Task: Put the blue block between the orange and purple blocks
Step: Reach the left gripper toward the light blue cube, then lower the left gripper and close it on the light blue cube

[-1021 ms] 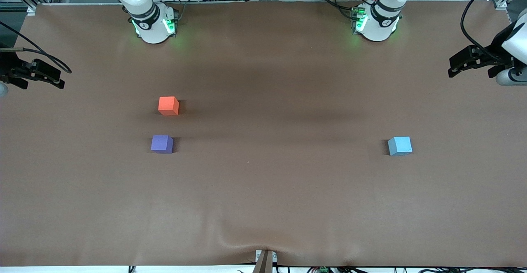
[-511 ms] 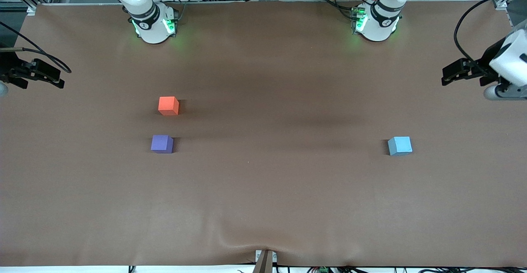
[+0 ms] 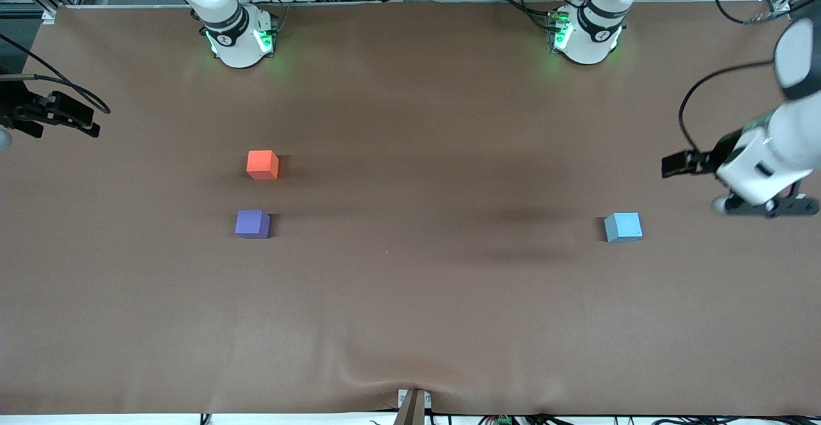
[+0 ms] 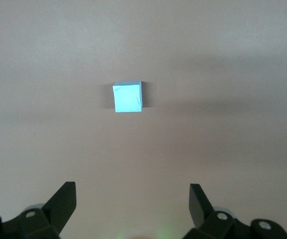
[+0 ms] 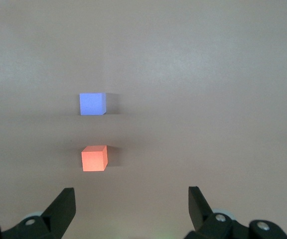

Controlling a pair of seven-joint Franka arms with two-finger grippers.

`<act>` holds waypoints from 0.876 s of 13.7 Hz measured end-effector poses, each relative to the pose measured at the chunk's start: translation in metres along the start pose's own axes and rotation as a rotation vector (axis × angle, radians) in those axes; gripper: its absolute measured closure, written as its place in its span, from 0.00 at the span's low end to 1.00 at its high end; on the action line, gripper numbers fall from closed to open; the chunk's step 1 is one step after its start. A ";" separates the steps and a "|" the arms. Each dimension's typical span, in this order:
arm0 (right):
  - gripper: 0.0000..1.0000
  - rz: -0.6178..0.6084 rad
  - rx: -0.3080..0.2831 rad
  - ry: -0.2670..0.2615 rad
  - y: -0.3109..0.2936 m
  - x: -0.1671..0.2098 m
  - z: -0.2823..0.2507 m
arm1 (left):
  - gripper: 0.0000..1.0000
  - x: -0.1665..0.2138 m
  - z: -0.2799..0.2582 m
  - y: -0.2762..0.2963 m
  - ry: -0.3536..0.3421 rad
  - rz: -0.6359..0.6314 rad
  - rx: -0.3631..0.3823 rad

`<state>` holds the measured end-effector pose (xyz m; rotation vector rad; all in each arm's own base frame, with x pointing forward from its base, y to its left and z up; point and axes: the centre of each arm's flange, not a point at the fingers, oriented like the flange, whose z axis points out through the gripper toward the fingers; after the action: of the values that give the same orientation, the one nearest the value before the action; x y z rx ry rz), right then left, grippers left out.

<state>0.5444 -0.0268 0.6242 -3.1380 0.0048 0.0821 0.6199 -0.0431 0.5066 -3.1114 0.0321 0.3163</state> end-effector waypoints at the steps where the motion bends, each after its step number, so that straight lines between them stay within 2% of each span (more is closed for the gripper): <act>1: 0.00 0.000 0.000 0.000 0.000 0.000 0.000 | 0.00 0.012 0.016 -0.001 -0.007 -0.003 -0.001; 6: 0.00 0.000 0.000 -0.002 0.000 0.000 0.001 | 0.00 0.055 0.087 -0.001 -0.036 -0.001 0.004; 8: 0.00 0.000 0.000 -0.002 0.000 0.000 0.001 | 0.00 0.069 0.124 -0.004 -0.055 0.009 0.048; 12: 0.00 0.000 0.000 -0.004 0.000 0.000 0.002 | 0.00 0.074 0.185 -0.005 -0.102 0.026 0.083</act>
<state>0.5443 -0.0270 0.6224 -3.1376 0.0053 0.0879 0.6555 -0.0361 0.3102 -3.0108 0.0820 0.4620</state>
